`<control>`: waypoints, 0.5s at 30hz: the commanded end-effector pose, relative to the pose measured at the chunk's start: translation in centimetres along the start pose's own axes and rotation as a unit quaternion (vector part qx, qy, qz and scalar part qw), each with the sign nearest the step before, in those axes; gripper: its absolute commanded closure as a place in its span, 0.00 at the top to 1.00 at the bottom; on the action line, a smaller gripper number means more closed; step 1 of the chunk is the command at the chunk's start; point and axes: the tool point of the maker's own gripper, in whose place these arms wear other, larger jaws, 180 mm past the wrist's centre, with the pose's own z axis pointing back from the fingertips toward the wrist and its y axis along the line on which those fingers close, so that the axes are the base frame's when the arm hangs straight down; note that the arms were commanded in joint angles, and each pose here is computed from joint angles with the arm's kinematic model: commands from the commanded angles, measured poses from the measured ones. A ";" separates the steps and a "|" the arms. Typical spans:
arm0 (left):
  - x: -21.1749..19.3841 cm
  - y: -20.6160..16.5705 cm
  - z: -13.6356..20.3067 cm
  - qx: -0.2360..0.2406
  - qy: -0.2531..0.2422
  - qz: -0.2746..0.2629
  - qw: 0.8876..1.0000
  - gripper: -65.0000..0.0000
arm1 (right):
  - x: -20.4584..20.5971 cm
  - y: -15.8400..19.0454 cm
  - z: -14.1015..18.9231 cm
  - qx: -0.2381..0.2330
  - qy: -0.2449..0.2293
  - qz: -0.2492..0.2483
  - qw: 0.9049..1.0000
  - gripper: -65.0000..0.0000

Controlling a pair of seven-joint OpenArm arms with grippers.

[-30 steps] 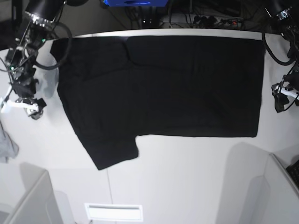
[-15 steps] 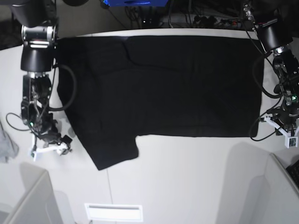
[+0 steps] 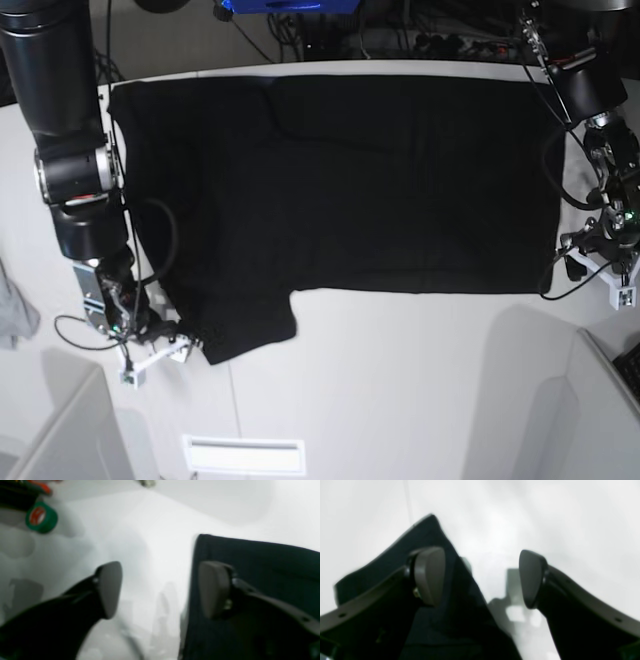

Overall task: Fold the T-shirt properly
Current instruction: 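Reach both grippers to the hem corners and grasp them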

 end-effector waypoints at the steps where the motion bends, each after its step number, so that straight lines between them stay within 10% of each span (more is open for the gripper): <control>1: 2.0 0.9 0.5 0.010 -0.028 -0.001 1.000 0.79 | 2.6 0.7 0.4 0.010 -0.026 0.005 1.000 0.67; 15: 1.8 0.8 0.3 0.008 -0.025 0.002 1.000 0.78 | -2.9 2.6 -0.8 0.023 0.020 0.015 0.999 0.58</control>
